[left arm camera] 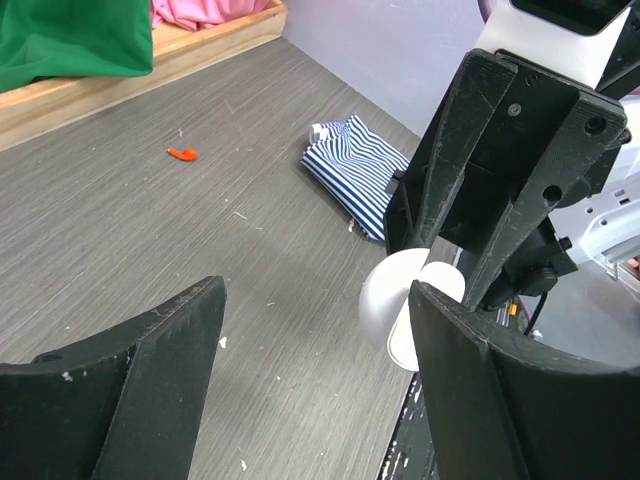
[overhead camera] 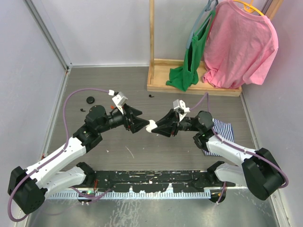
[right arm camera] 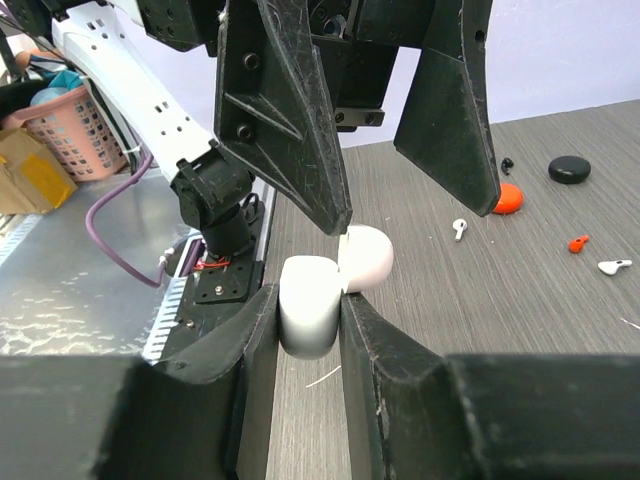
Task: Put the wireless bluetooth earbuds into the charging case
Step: Open the charging case, then adjust the charging case.
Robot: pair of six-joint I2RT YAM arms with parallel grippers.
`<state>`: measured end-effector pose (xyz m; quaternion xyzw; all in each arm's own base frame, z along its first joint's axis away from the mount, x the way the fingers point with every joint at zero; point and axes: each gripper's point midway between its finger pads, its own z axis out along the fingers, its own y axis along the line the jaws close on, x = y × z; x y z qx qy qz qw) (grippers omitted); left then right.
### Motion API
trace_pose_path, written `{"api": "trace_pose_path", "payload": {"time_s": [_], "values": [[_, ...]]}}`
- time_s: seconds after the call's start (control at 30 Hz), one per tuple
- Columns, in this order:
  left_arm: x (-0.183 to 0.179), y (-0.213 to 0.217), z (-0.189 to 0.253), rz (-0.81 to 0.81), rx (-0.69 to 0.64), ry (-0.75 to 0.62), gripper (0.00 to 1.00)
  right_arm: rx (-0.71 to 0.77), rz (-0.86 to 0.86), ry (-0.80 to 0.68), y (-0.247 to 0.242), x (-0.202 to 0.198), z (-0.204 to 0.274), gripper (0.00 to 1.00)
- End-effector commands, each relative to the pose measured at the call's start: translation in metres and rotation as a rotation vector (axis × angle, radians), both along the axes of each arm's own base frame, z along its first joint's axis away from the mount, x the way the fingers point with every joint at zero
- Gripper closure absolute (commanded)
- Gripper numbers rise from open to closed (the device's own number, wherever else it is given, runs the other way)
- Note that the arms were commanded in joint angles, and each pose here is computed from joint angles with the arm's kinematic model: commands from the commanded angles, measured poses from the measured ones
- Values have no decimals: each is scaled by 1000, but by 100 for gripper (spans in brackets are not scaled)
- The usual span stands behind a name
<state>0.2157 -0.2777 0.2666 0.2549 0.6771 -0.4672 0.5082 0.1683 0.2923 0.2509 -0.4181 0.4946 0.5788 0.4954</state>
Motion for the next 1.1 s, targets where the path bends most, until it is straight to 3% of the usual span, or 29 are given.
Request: {"api": "trace_pose_path", "payload": {"time_s": [0.0,0.5,0.73,1.07], "values": [[-1,4,15,12,-37,-35,24,86,-2,-143,-3,-6,25,98],[-20,-2,20,-93,-83,-44,28,94,3,-127,-1,-4,25,99],[-18,-9,26,-124,-99,-54,42,96,41,-114,0,-9,24,99],[-27,-18,26,-217,-104,-59,52,92,54,-103,2,-9,23,99]]}}
